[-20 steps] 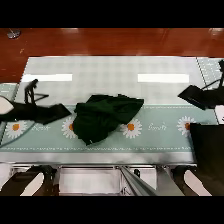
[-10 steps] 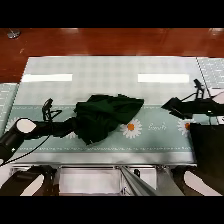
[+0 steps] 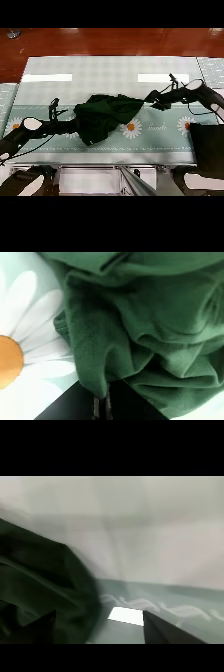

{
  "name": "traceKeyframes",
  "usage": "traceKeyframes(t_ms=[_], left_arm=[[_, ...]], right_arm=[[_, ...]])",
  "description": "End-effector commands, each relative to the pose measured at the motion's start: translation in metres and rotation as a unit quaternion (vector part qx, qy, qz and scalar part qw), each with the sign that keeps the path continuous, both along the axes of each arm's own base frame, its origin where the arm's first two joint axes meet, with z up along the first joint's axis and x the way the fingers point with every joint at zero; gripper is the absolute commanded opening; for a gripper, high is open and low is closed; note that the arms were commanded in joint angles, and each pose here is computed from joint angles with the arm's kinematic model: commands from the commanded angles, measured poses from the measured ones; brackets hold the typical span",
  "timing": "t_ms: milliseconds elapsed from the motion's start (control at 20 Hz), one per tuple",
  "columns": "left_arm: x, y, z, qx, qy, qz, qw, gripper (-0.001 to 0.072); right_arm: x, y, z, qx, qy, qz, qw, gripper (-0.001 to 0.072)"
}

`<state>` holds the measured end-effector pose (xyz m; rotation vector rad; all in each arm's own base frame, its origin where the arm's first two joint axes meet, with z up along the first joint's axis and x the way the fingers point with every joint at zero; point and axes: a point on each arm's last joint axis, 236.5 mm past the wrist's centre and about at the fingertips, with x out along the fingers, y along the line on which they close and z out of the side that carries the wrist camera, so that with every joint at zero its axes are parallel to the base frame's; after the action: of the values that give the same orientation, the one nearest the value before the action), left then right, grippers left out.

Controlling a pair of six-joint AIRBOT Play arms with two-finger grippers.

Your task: Fold the shirts.

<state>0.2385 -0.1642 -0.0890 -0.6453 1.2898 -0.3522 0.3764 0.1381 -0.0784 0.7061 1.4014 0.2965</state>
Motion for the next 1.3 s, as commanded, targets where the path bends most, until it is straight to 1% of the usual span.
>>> traceKeyframes(t_ms=[0,50,100,150,200,250,350,400,500,600,700,800,850,1000,1050,1150,1250], left_arm=[[0.000,-0.004,0.003,-0.008,-0.003,-0.007,1.000,0.0033],[0.000,-0.004,0.003,-0.008,-0.003,-0.007,1.000,0.0033],[0.001,-0.005,0.004,-0.009,-0.004,-0.008,1.000,0.0033],[0.005,-0.005,0.008,-0.010,-0.010,-0.008,1.000,0.0033],[0.011,-0.007,0.015,-0.013,-0.018,-0.010,1.000,0.0033],[0.019,-0.009,0.026,-0.016,-0.031,-0.013,0.999,0.0033],[0.045,-0.014,0.061,-0.029,-0.070,-0.022,0.997,0.0033],[0.060,-0.015,0.087,-0.036,-0.098,-0.025,0.994,0.0033],[0.100,-0.010,0.156,-0.044,-0.178,-0.019,0.983,0.0033],[0.132,0.002,0.242,-0.046,-0.269,-0.014,0.962,0.0033],[0.142,0.015,0.321,-0.031,-0.345,-0.025,0.938,0.0033],[0.135,0.036,0.384,0.025,-0.400,-0.038,0.915,0.0032],[0.128,0.051,0.407,0.065,-0.412,-0.034,0.908,0.0032],[0.099,0.103,0.458,0.187,-0.431,0.011,0.883,0.0033],[0.087,0.117,0.473,0.215,-0.440,0.033,0.872,0.0032],[0.059,0.135,0.494,0.250,-0.457,0.068,0.851,0.0033],[0.028,0.132,0.500,0.252,-0.462,0.067,0.848,0.0032]], right_arm=[[0.007,0.038,-0.008,0.022,0.023,0.029,0.999,0.0620],[0.003,0.047,-0.012,0.025,0.033,0.042,0.998,0.0596],[-0.001,0.054,-0.014,0.029,0.047,0.050,0.997,0.0415],[-0.003,0.059,-0.014,0.031,0.054,0.052,0.997,0.0211],[-0.001,0.062,-0.011,0.028,0.047,0.058,0.997,0.0064],[0.002,0.064,-0.004,0.031,0.037,0.072,0.996,0.0017],[0.018,0.058,0.027,0.021,-0.002,0.107,0.994,0.0016],[0.034,0.051,0.054,0.001,-0.041,0.117,0.992,0.0016],[0.075,0.027,0.133,-0.047,-0.143,0.106,0.983,0.0016],[0.103,0.000,0.236,-0.092,-0.262,0.083,0.957,0.0016],[0.097,-0.026,0.335,-0.128,-0.360,0.067,0.922,0.0016],[0.063,-0.045,0.415,-0.165,-0.441,0.057,0.880,0.0016],[0.042,-0.053,0.442,-0.184,-0.470,0.052,0.862,0.0016],[-0.035,-0.077,0.497,-0.249,-0.517,0.034,0.818,0.0016],[-0.058,-0.084,0.509,-0.265,-0.527,0.025,0.807,0.0016],[-0.104,-0.095,0.526,-0.288,-0.542,0.005,0.789,0.0016],[-0.143,-0.097,0.527,-0.293,-0.547,-0.002,0.785,0.0016]])
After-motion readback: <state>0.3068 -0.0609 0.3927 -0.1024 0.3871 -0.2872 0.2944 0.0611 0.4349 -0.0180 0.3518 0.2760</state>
